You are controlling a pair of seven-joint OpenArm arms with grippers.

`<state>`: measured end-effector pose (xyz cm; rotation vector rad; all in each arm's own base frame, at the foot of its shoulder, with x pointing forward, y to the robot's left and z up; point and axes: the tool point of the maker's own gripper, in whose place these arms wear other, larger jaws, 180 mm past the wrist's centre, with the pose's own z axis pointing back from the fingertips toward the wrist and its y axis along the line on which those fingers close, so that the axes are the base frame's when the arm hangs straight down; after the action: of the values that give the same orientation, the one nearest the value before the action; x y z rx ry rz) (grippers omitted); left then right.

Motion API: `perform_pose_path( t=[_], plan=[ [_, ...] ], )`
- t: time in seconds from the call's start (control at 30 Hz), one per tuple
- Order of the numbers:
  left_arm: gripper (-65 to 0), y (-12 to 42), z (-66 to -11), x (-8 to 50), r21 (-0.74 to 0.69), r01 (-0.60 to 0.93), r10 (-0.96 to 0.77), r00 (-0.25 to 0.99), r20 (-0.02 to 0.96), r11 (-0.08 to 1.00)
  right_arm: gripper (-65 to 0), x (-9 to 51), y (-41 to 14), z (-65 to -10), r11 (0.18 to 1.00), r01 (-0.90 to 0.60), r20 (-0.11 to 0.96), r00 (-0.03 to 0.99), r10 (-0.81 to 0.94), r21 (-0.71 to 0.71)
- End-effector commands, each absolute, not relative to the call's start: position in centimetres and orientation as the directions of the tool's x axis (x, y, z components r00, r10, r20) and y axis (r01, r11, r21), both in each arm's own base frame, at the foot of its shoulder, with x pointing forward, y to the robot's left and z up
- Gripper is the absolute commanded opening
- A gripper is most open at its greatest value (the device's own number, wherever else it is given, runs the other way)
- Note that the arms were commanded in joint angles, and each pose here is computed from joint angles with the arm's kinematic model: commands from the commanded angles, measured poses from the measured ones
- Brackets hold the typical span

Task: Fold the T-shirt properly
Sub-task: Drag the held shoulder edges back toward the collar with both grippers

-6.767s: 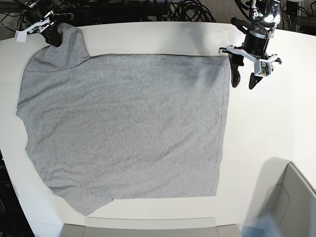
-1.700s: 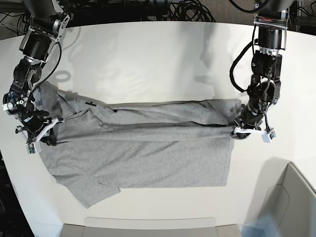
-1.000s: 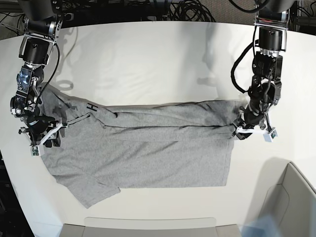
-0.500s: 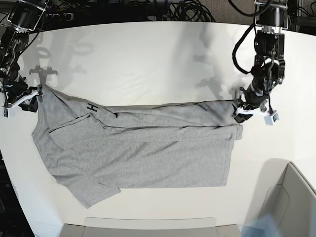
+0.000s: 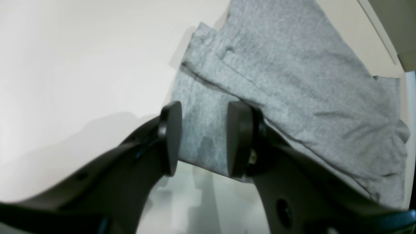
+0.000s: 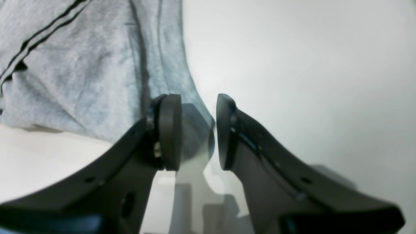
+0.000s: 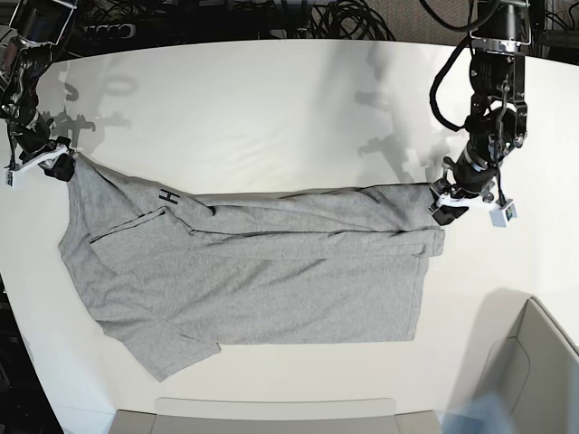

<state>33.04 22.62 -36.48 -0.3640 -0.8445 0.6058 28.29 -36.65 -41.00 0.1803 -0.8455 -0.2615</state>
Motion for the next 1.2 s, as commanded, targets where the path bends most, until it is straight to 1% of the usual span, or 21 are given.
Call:
perform_pose_path(
  t=[0.0,0.13,0.3,0.4,0.47,0.57,0.7,0.87,1.0,1.07,1.17],
  plan=[
    [-41.4,23.1,-35.2,33.6,-0.529,-0.335,0.624,0.486,0.612,0.780,-46.1,28.3,-36.4,-41.0,0.961,0.125,0.706,0.657,-0.267,0.247],
    [-41.4,23.2,-35.8,32.9,-0.521,-0.347,0.624,0.493,0.606,0.780,-46.3,29.0,-35.1,-41.7,0.960,0.094,0.692,0.675,-0.257,0.265],
    [-40.7,23.3,-35.5,32.4,-0.541,-0.354,0.645,0.472,0.601,0.763,-46.3,29.2,-33.7,-41.3,0.924,0.091,0.661,0.673,-0.332,0.371],
    [-36.7,23.1,-36.5,32.2,-0.618,-0.404,0.737,0.430,0.522,0.674,-46.3,29.2,-33.9,-41.1,0.925,0.091,0.663,0.672,-0.330,0.368],
    [-36.0,22.5,-36.7,32.2,-0.655,-0.414,0.771,0.419,0.480,0.632,-46.3,29.2,-34.3,-40.9,0.930,0.089,0.665,0.675,-0.320,0.357],
    [-35.6,22.1,-37.0,32.2,-0.667,-0.417,0.781,0.421,0.461,0.618,-46.3,29.2,-34.4,-40.9,0.931,0.089,0.664,0.676,-0.318,0.355],
    [-35.7,23.5,-39.8,32.0,-0.638,-0.496,0.806,0.418,0.420,0.589,-46.3,29.2,-34.4,-40.9,0.931,0.089,0.665,0.676,-0.317,0.354],
    [-35.8,24.3,-40.8,32.0,-0.607,-0.525,0.802,0.420,0.425,0.597,-46.3,29.2,-34.9,-40.5,0.939,0.082,0.670,0.680,-0.298,0.335],
    [-35.8,24.2,-41.3,31.6,-0.568,-0.523,0.772,0.448,0.451,0.635,-46.3,29.2,-34.0,-40.9,0.942,0.054,0.659,0.702,-0.271,0.330],
    [-35.8,22.2,-41.9,31.5,-0.574,-0.508,0.764,0.483,0.428,0.642,-46.3,29.2,-34.0,-41.0,0.943,0.052,0.657,0.704,-0.269,0.330],
    [-35.9,20.5,-42.1,31.8,-0.570,-0.488,0.746,0.508,0.430,0.661,-46.4,29.2,-33.5,-41.2,0.939,0.052,0.654,0.705,-0.275,0.339]
  ],
)
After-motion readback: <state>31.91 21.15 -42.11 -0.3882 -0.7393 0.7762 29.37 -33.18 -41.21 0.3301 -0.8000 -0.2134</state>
